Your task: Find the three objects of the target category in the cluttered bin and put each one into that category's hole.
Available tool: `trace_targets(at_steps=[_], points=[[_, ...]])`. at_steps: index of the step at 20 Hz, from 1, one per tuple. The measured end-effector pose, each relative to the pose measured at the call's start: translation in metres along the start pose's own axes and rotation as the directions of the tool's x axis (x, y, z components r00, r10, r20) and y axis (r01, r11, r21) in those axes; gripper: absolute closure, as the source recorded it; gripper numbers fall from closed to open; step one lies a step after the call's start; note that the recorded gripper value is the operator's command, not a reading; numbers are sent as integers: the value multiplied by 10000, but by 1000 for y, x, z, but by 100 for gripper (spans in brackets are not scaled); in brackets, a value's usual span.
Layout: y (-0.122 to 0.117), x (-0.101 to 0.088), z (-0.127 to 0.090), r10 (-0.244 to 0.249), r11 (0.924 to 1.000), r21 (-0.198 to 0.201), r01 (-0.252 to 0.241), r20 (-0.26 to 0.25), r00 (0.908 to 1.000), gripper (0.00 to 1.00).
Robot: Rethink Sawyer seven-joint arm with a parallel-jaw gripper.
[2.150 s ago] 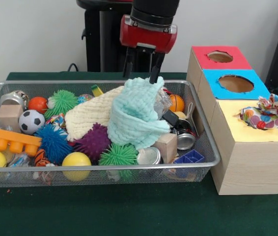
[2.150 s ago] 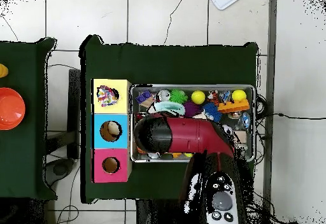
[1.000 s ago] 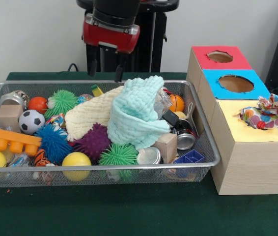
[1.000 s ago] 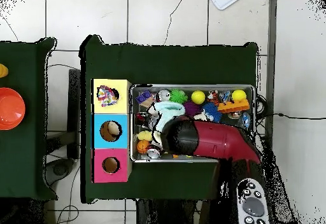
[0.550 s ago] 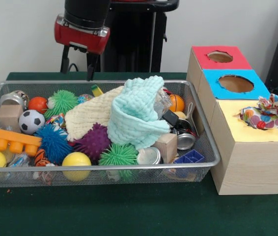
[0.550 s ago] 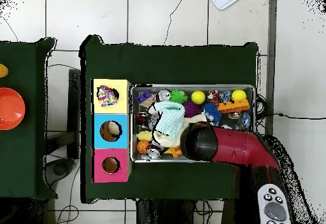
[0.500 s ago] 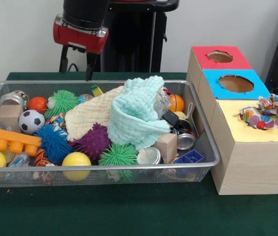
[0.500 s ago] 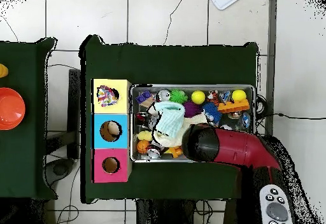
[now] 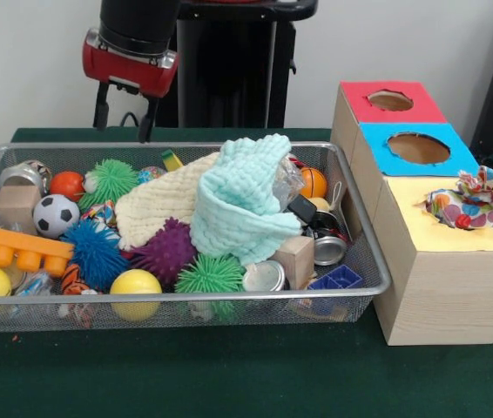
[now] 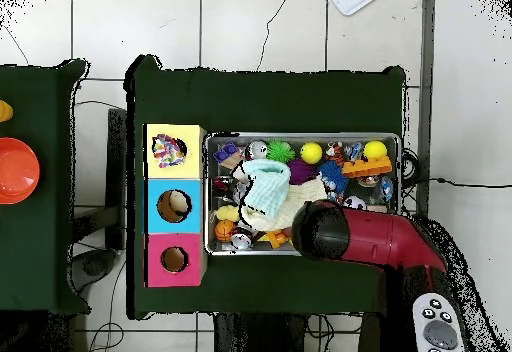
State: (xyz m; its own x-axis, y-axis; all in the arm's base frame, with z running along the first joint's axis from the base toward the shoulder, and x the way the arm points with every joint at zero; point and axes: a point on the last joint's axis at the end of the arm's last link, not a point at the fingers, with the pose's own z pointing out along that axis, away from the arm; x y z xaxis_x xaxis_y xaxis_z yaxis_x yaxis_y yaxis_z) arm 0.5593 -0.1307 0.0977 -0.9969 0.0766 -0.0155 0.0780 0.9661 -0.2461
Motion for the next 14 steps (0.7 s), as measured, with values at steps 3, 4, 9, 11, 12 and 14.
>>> trace_targets(at_steps=[3, 4, 9, 11, 12, 14], points=[[1, 0, 1, -15, 10000, -17, 15, 40, 10000, 0], [2, -1, 1, -20, 10000, -22, 20, 67, 10000, 0], [4, -2, 4, -50, 10000, -46, 51, 202, 9998, 0], [5, -2, 7, -63, 10000, -60, 64, 263, 9996, 0], [6, -2, 9, -74, 9999, -70, 76, 301, 9995, 0], [7, -3, 13, -114, 9999, -81, 117, 408, 9991, 0]])
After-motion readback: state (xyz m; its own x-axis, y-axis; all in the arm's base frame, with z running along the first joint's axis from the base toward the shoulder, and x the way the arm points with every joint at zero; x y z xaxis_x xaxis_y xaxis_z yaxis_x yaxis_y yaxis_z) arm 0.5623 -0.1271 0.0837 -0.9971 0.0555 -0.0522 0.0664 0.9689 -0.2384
